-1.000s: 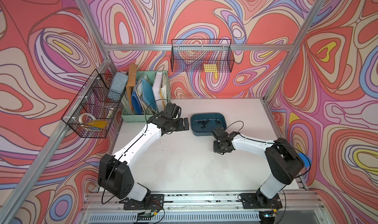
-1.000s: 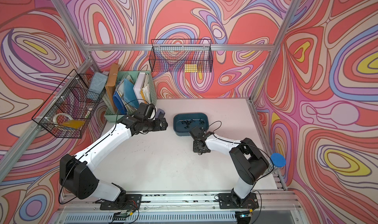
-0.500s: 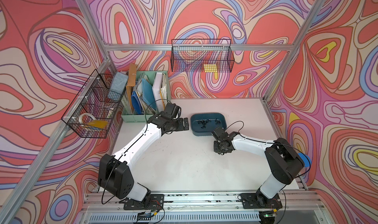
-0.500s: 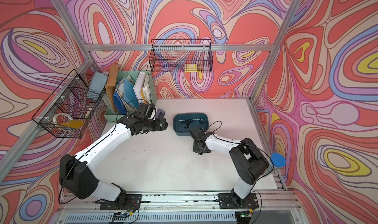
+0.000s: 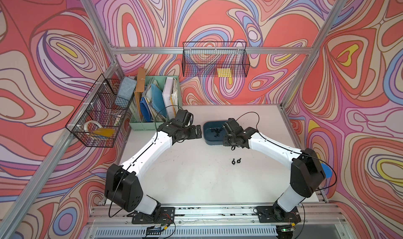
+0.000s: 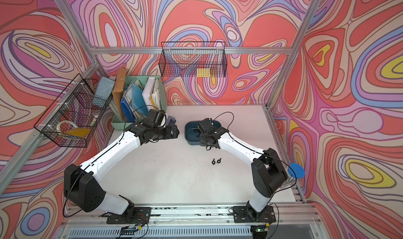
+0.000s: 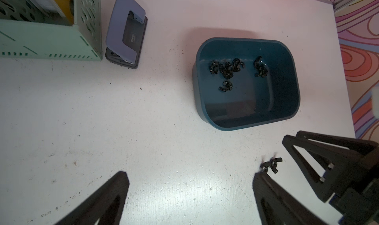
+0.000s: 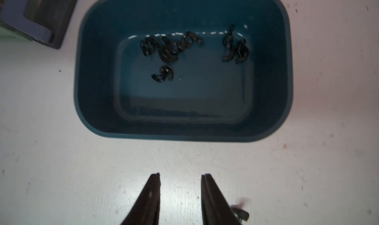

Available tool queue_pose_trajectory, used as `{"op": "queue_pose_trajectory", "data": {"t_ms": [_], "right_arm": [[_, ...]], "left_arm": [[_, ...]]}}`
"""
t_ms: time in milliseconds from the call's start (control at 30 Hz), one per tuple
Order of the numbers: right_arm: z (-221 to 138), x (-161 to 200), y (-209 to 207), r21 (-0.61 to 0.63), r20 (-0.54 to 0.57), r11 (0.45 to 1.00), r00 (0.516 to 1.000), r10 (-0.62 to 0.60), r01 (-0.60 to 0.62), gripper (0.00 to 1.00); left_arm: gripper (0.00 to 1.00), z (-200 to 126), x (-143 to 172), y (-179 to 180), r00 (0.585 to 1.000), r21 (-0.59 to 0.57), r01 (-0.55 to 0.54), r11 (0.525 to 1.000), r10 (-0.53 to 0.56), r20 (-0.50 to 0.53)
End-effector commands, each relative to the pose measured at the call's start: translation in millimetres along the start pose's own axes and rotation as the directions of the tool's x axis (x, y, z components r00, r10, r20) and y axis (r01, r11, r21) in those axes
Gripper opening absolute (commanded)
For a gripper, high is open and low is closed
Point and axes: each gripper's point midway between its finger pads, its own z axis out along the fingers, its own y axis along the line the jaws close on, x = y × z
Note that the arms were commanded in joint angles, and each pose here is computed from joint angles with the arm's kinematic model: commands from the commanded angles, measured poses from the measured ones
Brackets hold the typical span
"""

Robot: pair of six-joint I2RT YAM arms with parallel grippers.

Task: Take out the wing nut from the storage box
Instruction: Place the wing nut at the center of the board, then pick up the wing nut from the storage box.

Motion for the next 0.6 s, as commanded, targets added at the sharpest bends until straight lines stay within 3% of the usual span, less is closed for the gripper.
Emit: {"op": "queue_pose_trajectory", "data": {"t_ms": [0,200,567], "right_arm": [[25.3,-8.5,2.1,-0.012,-0.040,0.997,0.997,-0.073,0.072,0.34],[66.0,-30.0,-1.1,-0.045,-0.080,0.996,0.994,-0.074,0.071,0.30],[121.0,-43.9,-17.3,-0.045,-0.119,0.996,0.989,-0.087,0.082,0.25]], "left_arm": [[0.99,5.0,3.2,2.9,1.000,-0.014,-0.011,1.000,0.011,-0.010],[0.99,4.0,12.3,7.6,0.998,-0.033,-0.024,0.999,0.022,-0.051],[0.99,-3.1,13.6,10.8,0.999,-0.040,-0.020,0.999,0.019,-0.030]]}}
